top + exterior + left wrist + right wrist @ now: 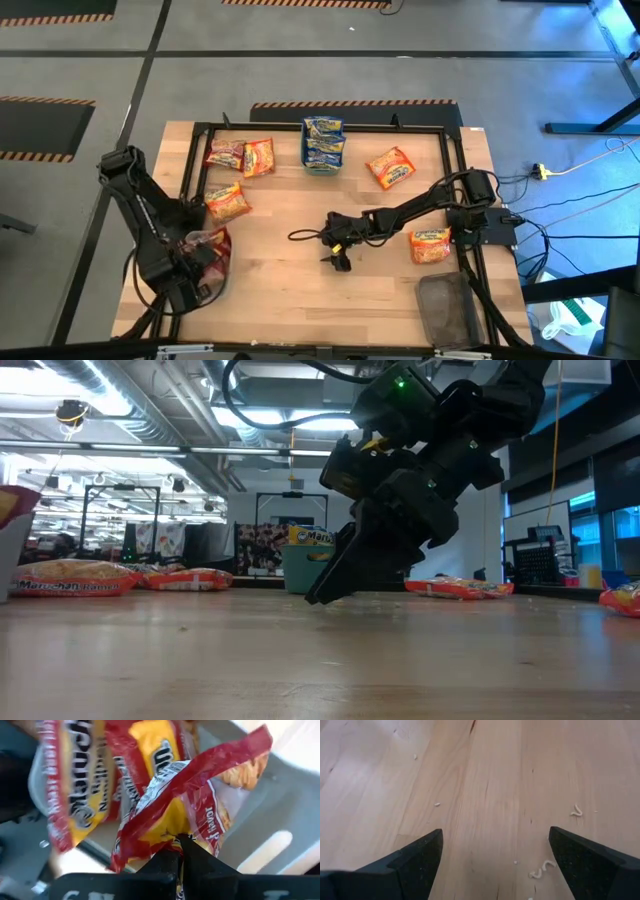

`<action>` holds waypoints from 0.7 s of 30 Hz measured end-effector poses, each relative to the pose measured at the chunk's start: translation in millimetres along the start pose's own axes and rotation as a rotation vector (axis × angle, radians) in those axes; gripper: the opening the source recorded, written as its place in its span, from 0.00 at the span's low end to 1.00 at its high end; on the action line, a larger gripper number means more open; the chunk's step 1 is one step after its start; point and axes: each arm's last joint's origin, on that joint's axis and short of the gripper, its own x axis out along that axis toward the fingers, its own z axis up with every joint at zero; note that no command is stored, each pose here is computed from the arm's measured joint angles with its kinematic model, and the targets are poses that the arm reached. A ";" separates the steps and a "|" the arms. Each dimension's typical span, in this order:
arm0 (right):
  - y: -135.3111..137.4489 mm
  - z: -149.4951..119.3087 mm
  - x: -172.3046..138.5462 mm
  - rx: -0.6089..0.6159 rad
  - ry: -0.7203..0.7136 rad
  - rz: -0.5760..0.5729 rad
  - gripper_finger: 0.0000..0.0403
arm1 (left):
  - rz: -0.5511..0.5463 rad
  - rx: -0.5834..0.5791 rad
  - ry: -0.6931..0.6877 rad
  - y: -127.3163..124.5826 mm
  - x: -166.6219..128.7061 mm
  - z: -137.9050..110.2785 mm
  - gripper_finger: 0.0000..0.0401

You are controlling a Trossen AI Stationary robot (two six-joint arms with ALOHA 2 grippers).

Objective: Sort Maruchan noodles
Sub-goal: Put the red noodle pack into the gray bin

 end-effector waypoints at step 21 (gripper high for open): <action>0.2 3.2 0.0 -0.009 -0.030 0.002 0.87 | -0.052 0.053 -0.042 -5.5 9.0 12.6 0.00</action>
